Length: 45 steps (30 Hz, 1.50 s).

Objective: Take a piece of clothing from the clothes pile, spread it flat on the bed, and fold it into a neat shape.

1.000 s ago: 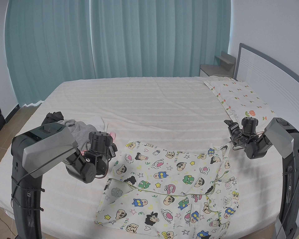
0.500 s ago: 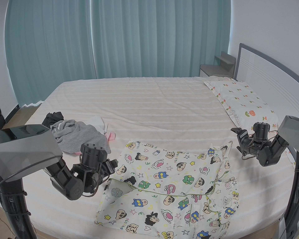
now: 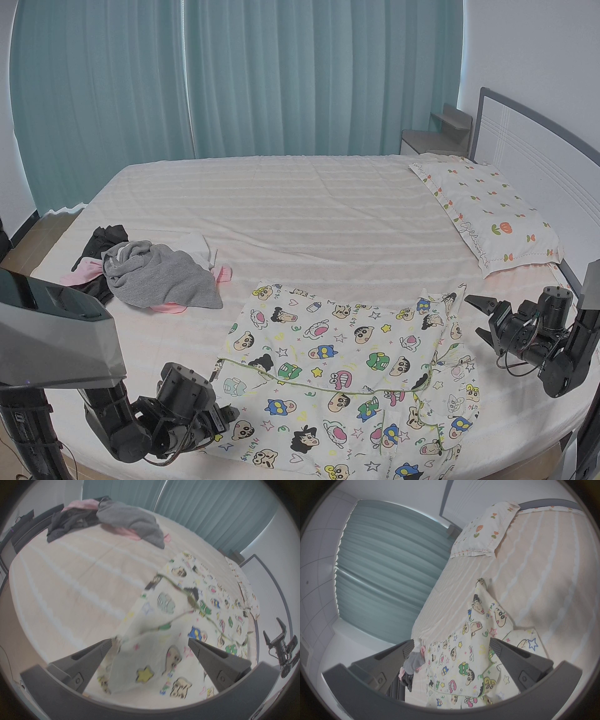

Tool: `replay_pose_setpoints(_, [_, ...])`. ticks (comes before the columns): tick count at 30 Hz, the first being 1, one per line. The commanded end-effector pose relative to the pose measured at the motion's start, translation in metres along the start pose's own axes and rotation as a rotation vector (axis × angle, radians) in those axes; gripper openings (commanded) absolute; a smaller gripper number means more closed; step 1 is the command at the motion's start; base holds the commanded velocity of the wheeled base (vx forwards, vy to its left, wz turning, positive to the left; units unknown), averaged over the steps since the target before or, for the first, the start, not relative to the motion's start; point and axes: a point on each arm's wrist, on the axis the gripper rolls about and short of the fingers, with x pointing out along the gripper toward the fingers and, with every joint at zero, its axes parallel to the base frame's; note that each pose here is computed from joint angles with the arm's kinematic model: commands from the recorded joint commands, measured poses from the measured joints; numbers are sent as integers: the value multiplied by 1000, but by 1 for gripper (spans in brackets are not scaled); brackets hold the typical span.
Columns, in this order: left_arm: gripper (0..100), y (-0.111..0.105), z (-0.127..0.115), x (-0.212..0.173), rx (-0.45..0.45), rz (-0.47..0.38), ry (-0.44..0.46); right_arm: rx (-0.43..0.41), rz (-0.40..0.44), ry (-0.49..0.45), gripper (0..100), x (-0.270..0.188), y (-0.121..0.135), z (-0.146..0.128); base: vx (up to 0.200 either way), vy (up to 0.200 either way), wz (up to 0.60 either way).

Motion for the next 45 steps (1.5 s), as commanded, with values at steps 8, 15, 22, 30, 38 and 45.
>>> replay_pose_setpoints(8, [100,0,-12,1,-61,-18,45,-2,-13,45,100,-9,-4,-13,0,0,0])
replay_pose_setpoints(15, [100,-6,-8,0,-137,-75,14,-3,-12,42,100,-8,-4,-13,0,0,0])
replay_pose_setpoints(22, [100,-12,-5,4,-199,-86,-23,-3,-10,38,100,-8,-3,-12,0,0,0])
replay_pose_setpoints(30, [100,-15,1,-3,-285,-200,-109,-3,-6,33,100,-8,-2,-11,0,0,0])
replay_pose_setpoints(38, [100,-13,17,-8,-356,-242,-227,-2,-5,29,100,-8,-2,-10,0,0,0])
replay_pose_setpoints(45, [100,-9,23,-22,-355,-379,-342,-3,-1,26,100,-9,-1,-10,0,0,0])
